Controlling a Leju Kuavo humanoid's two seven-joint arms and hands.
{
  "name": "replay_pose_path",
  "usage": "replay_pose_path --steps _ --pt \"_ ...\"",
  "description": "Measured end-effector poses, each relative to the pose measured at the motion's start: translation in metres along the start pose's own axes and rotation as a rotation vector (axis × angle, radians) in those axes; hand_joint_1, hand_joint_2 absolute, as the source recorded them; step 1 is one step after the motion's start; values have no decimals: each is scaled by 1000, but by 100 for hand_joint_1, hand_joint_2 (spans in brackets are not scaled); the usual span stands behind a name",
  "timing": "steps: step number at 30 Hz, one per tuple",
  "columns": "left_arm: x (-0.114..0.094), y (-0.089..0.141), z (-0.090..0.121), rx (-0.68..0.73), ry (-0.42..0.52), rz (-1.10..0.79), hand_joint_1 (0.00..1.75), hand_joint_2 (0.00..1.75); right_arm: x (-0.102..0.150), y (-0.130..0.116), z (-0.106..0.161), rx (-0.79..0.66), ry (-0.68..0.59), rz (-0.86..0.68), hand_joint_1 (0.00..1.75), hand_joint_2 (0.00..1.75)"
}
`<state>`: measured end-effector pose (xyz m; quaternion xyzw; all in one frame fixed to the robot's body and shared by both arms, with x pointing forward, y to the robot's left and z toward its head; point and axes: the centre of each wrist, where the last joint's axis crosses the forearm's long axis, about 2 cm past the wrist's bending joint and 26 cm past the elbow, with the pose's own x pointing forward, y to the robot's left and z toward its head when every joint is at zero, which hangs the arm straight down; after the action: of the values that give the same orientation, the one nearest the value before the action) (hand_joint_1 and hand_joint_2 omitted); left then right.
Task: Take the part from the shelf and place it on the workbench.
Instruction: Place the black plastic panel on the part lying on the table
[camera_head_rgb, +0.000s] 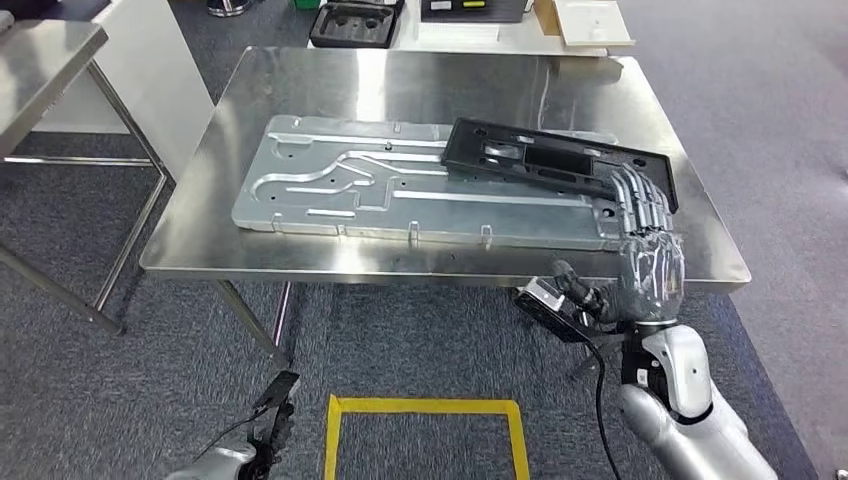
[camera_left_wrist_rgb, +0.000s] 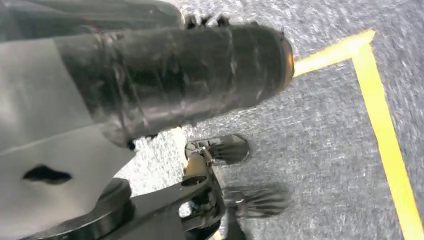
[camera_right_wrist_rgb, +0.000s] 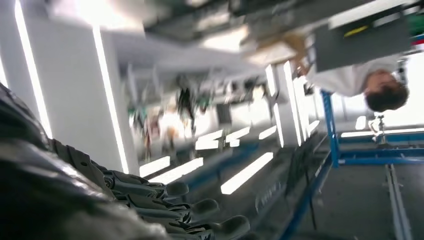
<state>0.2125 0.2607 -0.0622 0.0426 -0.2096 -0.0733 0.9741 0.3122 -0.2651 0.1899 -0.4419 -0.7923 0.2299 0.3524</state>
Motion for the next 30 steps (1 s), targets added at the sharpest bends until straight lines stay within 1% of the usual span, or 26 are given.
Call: replay_pose_path --steps 4,6,8,10,12,14,17,19,21,24,27,30 --pt "-14 1 0 7 12 36 0 0 -28 -9 44 -42 74 -90 0 0" --pt "-19 2 0 13 9 50 0 0 -47 -8 67 -64 159 -131 0 0" --pt "-22 3 -1 21 3 66 0 0 -68 -4 92 -81 290 -164 0 0" --pt "-24 5 -1 28 4 84 0 0 -83 3 120 -67 413 -163 0 0" --pt "-28 8 -1 36 12 97 0 0 -93 14 150 -13 534 -163 0 0" --pt "-32 10 -1 39 21 108 0 0 -98 30 182 71 690 -197 0 0" --pt "-31 11 -1 39 26 120 0 0 -94 51 237 240 976 -303 0 0" --pt "-30 12 -1 39 31 122 0 0 -86 58 271 350 1162 -374 0 0" --pt "-27 12 -1 39 32 122 0 0 -78 62 295 433 1304 -413 0 0" --pt "-19 13 -2 34 19 117 0 0 -65 67 319 561 1497 -477 0 0" --pt "-16 12 -1 19 23 107 0 0 -54 70 336 713 1625 -527 0 0" --pt "-12 9 -1 2 31 98 0 0 -43 72 348 838 1670 -529 0 0"
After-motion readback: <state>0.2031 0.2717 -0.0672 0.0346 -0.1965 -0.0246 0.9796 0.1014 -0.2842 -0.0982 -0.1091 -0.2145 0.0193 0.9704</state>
